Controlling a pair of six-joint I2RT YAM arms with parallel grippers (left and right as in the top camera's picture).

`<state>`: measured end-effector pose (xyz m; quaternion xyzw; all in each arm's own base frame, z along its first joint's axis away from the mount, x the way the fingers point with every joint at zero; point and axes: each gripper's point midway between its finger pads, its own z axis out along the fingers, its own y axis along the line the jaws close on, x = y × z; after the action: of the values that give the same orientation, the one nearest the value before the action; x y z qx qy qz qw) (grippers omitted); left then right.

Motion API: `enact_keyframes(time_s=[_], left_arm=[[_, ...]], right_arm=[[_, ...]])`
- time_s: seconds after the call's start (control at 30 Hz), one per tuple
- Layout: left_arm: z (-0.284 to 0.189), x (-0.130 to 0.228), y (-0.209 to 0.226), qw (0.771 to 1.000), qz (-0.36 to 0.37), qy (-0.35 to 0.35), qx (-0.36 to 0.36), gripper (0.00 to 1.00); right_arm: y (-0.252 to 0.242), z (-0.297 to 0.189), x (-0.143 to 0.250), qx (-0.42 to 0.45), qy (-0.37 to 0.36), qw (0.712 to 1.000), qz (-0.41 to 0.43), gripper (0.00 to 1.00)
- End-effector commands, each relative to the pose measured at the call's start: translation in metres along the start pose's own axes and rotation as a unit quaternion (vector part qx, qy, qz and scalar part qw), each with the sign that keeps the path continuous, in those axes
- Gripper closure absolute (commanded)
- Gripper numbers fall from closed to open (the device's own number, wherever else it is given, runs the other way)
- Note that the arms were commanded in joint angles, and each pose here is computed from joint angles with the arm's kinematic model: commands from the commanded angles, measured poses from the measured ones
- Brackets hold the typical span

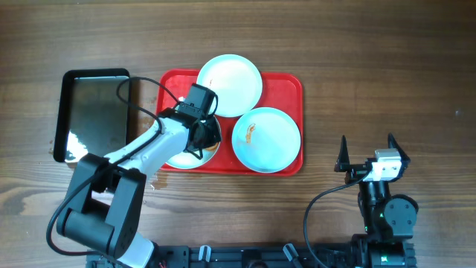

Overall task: Clean dirty plates on tray and stack at the side
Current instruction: 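Move the sponge with the left gripper onto the lower-left plate, then grasp the lower-left plate rim with the right gripper to hold it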

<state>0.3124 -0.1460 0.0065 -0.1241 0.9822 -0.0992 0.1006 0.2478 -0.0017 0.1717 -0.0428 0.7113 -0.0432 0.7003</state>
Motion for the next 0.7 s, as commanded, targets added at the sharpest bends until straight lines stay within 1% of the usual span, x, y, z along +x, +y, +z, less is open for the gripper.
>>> enact_keyframes(time_s=[0.0,0.07,0.13,0.37,0.4,0.43,0.47,0.5,0.53,0.57,0.6,0.63,0.67], left_arm=[[0.007,-0.003,0.016,1.000,-0.003,-0.003,-0.028,0.96],[0.007,-0.002,0.017,0.999,-0.003,-0.001,-0.032,0.96],[0.006,-0.004,0.030,0.998,-0.004,-0.011,-0.065,0.96],[0.005,0.000,0.034,0.997,-0.004,-0.003,-0.071,0.96],[0.005,0.001,0.034,0.997,-0.004,-0.001,-0.072,0.96],[0.005,0.001,0.034,0.997,-0.004,-0.001,-0.072,0.96],[0.005,0.001,0.034,0.997,-0.005,-0.002,-0.072,0.96],[0.005,0.000,0.033,0.997,-0.004,-0.003,-0.071,0.96],[0.005,-0.002,0.032,0.998,-0.004,-0.006,-0.069,0.96],[0.005,-0.002,0.032,0.998,-0.004,-0.007,-0.068,0.96],[0.005,-0.002,0.032,0.998,-0.004,-0.007,-0.068,0.96],[0.005,-0.002,0.032,0.998,-0.004,-0.006,-0.069,0.96],[0.005,-0.001,0.032,0.998,-0.004,-0.006,-0.069,0.96]], right_arm=[[-0.004,0.000,-0.002,0.010,-0.003,1.000,-0.004,0.00],[-0.004,0.000,-0.002,0.010,-0.003,1.000,-0.005,0.00],[-0.004,0.000,-0.002,0.010,-0.003,1.000,-0.005,0.00],[-0.004,0.000,-0.002,0.010,-0.003,1.000,-0.005,0.00],[0.000,0.000,-0.005,-0.003,-0.011,1.000,0.003,0.00],[0.022,-0.003,-0.018,-0.070,-0.037,0.996,0.043,0.00],[0.055,-0.012,-0.028,-0.172,-0.047,0.978,0.104,0.00],[0.088,-0.028,-0.032,-0.281,-0.025,0.943,0.174,0.00],[0.121,-0.055,-0.034,-0.395,0.032,0.878,0.268,0.00],[0.136,-0.072,-0.032,-0.445,0.092,0.824,0.338,0.00],[0.135,-0.071,-0.031,-0.430,0.142,0.782,0.428,0.00],[0.129,-0.064,-0.032,-0.395,0.167,0.747,0.508,0.00],[0.121,-0.059,-0.048,-0.379,0.154,0.719,0.562,0.00]])
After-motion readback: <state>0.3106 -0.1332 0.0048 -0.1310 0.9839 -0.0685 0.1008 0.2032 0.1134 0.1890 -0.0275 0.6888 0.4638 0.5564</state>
